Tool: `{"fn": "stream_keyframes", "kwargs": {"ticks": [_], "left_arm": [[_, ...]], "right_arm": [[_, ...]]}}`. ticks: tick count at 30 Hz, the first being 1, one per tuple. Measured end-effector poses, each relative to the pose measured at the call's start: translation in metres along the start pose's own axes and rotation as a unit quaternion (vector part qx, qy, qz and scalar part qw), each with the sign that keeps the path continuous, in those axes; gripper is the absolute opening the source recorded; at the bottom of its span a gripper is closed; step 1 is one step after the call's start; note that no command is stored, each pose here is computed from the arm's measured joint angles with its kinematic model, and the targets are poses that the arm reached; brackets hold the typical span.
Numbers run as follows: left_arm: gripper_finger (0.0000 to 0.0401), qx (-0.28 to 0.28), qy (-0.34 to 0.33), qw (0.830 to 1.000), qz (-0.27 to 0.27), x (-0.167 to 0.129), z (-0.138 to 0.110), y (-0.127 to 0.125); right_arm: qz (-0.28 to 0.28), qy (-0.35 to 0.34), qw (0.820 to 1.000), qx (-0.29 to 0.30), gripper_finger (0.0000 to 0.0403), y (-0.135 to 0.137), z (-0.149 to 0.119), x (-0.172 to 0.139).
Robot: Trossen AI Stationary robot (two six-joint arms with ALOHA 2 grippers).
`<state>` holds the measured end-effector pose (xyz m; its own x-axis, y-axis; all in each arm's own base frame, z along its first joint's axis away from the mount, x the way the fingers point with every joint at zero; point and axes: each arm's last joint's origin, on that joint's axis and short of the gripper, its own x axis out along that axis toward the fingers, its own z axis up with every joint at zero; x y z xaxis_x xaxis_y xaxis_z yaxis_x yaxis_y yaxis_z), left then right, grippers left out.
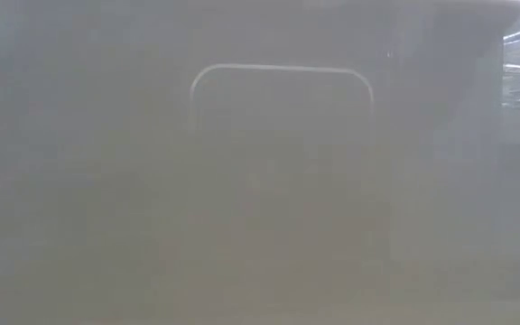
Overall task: Pick & Place First Aid Supplies
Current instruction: Put the blue alcohol pad into the top gray bin
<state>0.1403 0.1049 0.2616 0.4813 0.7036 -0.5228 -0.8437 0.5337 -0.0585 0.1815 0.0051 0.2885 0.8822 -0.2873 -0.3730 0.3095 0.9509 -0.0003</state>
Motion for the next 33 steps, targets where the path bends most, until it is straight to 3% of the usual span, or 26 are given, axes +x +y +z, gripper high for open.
{"fn": "stream_keyframes", "kwargs": {"ticks": [3,7,12,15,21,27,33], "left_arm": [[0.0075,-0.018,0.063,0.997,0.037,0.013,0.009,0.011],[0.0110,-0.031,0.154,0.987,0.047,0.031,0.012,0.021],[0.0117,-0.055,0.294,0.951,0.080,0.046,0.003,0.029],[0.0117,-0.072,0.353,0.930,0.070,0.051,-0.003,0.029],[0.0117,-0.066,0.404,0.912,-0.003,0.059,-0.011,0.021],[0.0124,-0.036,0.463,0.885,0.040,0.064,-0.024,0.020],[0.0135,-0.038,0.471,0.880,0.053,0.075,-0.041,0.022]], "right_arm": [[-0.013,0.016,1.000,-0.013,0.0005,-0.001,-0.004,0.000],[-0.052,0.029,0.997,-0.042,0.0006,-0.004,-0.007,0.001],[-0.079,0.040,0.993,-0.083,0.0007,-0.004,-0.009,0.004],[-0.081,0.046,0.990,-0.110,0.0007,-0.005,-0.009,0.008],[-0.115,0.066,0.984,-0.122,0.0007,-0.020,-0.009,0.018],[-0.123,0.053,0.986,-0.096,0.0007,-0.044,-0.003,0.024],[-0.111,0.050,0.989,-0.082,0.0007,-0.066,-0.001,0.026]]}}
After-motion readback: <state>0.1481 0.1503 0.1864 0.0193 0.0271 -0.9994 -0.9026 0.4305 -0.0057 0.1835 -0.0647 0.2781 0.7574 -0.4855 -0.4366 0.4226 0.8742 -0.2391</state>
